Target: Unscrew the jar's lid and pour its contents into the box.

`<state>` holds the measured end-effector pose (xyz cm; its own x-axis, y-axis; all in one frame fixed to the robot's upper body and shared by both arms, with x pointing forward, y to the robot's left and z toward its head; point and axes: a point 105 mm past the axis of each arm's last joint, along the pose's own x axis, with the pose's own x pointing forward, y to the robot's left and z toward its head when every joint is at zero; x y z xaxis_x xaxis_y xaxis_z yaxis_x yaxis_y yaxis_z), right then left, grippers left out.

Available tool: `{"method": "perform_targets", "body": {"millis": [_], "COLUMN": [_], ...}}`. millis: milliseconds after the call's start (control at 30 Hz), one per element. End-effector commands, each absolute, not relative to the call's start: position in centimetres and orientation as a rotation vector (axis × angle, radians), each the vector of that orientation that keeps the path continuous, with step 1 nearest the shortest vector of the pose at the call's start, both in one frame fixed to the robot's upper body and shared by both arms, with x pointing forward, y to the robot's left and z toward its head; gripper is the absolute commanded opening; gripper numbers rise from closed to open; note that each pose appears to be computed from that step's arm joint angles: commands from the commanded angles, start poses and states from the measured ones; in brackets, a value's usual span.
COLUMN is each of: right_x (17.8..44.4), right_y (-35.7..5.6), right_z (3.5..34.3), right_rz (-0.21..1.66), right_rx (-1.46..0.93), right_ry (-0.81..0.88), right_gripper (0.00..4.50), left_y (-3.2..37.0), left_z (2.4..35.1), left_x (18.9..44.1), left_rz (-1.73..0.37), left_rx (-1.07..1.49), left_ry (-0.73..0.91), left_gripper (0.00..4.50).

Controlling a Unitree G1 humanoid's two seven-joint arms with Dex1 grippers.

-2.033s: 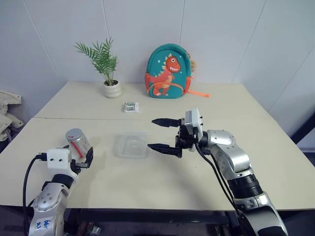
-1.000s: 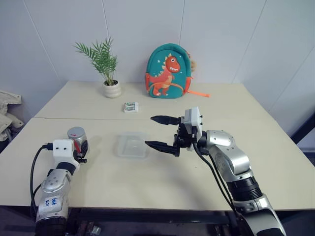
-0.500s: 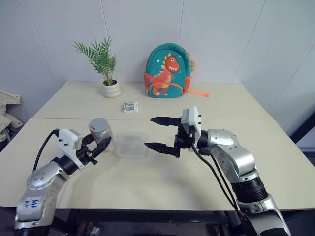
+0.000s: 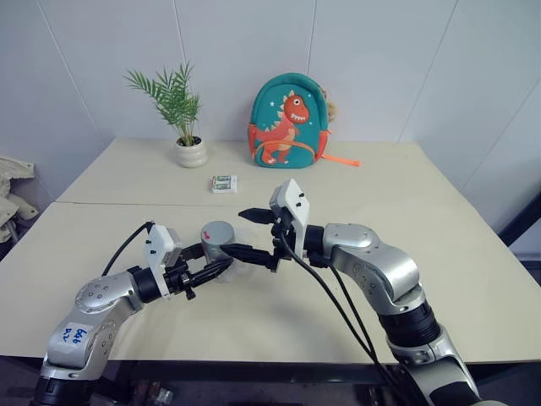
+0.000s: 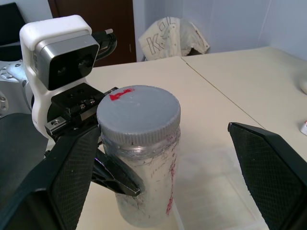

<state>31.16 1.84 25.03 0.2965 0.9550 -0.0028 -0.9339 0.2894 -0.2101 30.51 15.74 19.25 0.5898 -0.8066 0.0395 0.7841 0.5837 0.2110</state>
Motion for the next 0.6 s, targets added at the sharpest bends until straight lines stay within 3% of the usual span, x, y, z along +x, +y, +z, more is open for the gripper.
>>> {"method": "perform_targets", "body": {"millis": [33,600], "right_x": [30.2,30.1], "right_y": [2.6,3.7], "right_z": [26.4,27.0], "right_rz": [1.282,1.286], "right_rx": [-0.198,-0.172], "right_ry": [-0.200,-0.242], "right_gripper": [4.50,4.50], "left_y": [15.0,14.1], "left_z": [20.2,20.1], "left_x": [30.5,30.8], "left_rz": [-0.949,-0.959], "left_rx": [0.185,0.133], "left_ry": [-0.187,-0.201], "left_gripper": [1.99,1.99]}}
